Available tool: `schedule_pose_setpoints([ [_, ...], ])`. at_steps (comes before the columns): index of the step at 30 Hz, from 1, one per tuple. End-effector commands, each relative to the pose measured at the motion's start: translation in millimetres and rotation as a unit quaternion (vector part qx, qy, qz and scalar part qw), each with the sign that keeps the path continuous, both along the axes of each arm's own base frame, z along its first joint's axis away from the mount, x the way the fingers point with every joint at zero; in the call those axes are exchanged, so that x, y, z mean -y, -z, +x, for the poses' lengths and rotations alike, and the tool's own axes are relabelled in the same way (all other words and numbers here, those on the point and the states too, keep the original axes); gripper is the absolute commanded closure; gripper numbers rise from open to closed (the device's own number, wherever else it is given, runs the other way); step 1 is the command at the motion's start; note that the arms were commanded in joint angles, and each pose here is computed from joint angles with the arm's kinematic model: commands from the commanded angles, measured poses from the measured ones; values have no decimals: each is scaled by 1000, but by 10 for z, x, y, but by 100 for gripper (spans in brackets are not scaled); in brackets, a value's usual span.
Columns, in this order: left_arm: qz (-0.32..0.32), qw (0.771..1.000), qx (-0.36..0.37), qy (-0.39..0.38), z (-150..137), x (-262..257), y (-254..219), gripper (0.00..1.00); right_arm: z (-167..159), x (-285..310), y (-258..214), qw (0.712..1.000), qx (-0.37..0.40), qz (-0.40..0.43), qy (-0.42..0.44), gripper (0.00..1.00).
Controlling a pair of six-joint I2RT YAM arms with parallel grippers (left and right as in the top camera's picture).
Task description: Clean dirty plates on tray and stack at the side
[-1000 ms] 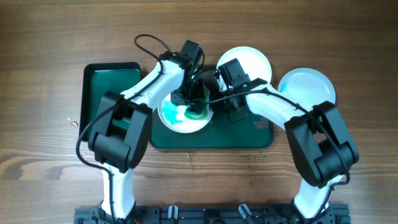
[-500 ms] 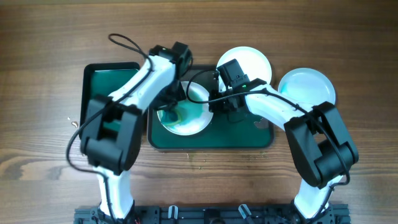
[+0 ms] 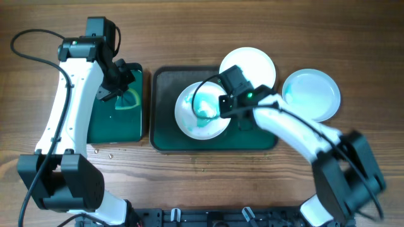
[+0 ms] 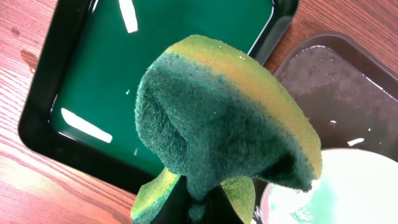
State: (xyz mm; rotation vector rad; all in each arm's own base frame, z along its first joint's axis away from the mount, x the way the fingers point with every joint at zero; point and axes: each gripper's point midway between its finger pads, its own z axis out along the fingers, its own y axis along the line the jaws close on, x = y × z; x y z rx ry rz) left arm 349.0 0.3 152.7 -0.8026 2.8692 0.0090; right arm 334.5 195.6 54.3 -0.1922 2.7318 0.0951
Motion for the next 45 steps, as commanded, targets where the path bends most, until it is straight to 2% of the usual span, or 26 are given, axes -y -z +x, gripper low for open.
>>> schedule_pose_setpoints([
  [1,-6,1000,9,12,29,18,-49,96,128,209,-711,976,168,-140,7,96],
  [4,-6,1000,9,12,27,17,-48,96,55,229,-1198,928,273,-253,2,96],
  [8,-6,1000,9,11,28,15,-48,96,-61,187,-1553,874,343,-345,-1,96],
  [12,-6,1000,10,11,33,16,-49,96,-152,82,-1700,847,367,-383,-22,96],
  [33,-6,1000,20,10,78,17,-56,96,-161,39,-1700,847,368,-383,-32,96],
  [38,-6,1000,19,10,77,17,-56,96,-165,-91,-1529,878,351,-321,-43,96],
  [42,-6,1000,19,10,77,17,-56,96,-169,-112,-1485,890,349,-292,-28,96],
  [45,-6,1000,20,10,78,17,-56,96,-193,-232,-1264,926,307,-216,-34,96],
])
